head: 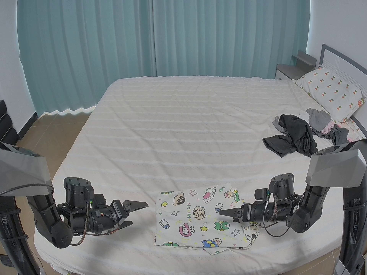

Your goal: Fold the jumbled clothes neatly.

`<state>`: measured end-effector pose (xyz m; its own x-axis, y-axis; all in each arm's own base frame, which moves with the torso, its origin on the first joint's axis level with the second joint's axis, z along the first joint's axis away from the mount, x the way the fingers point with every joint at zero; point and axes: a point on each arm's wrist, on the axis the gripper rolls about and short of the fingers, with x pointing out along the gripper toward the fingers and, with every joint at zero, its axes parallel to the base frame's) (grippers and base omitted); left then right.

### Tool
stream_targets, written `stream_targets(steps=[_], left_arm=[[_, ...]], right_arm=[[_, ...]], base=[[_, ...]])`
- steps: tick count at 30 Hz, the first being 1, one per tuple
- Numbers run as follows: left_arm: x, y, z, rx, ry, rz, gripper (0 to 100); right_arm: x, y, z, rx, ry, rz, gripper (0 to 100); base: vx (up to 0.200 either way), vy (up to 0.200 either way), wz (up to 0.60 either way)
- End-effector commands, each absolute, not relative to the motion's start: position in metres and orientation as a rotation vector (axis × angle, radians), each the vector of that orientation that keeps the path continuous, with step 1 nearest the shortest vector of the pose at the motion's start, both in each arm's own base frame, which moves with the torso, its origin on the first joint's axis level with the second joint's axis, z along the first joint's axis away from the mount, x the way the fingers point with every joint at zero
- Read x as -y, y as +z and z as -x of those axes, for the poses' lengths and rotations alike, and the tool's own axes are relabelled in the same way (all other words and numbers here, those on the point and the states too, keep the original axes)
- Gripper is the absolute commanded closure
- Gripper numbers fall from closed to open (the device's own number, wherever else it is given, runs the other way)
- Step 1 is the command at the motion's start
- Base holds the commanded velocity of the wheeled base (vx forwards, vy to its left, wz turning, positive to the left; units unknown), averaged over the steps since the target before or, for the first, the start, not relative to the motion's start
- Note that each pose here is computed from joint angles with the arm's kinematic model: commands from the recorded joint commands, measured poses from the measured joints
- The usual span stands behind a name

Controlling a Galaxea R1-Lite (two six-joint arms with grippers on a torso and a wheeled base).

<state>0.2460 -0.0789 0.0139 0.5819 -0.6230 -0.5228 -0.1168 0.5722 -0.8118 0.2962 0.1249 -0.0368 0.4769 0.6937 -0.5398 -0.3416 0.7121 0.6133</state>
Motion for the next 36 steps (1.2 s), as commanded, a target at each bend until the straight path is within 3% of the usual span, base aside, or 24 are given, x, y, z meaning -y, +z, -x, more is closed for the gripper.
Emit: stream_targets(steps=[1, 12, 24, 36], left_arm=[[0.079, 0.014, -0.246, -0.924, -0.353, 0.936, 0], [0.079, 0.013, -0.246, -0.927, -0.351, 0.936, 0], [0.081, 0.011, -0.246, -0.928, -0.339, 0.928, 0], [0.081, 0.011, -0.246, -0.927, -0.338, 0.928, 0]], right_arm=[[-0.117, -0.050, -0.296, -0.886, 0.641, -0.425, 0], [-0.116, -0.062, -0.292, -0.879, 0.629, -0.308, 0], [-0.104, -0.044, -0.305, -0.715, 0.627, -0.292, 0], [-0.128, -0.053, -0.276, -0.818, 0.696, -0.266, 0]], base=[[0.000, 0.000, 0.00], [0.000, 0.000, 0.00], [0.000, 0.000, 0.00], [0.000, 0.000, 0.00]])
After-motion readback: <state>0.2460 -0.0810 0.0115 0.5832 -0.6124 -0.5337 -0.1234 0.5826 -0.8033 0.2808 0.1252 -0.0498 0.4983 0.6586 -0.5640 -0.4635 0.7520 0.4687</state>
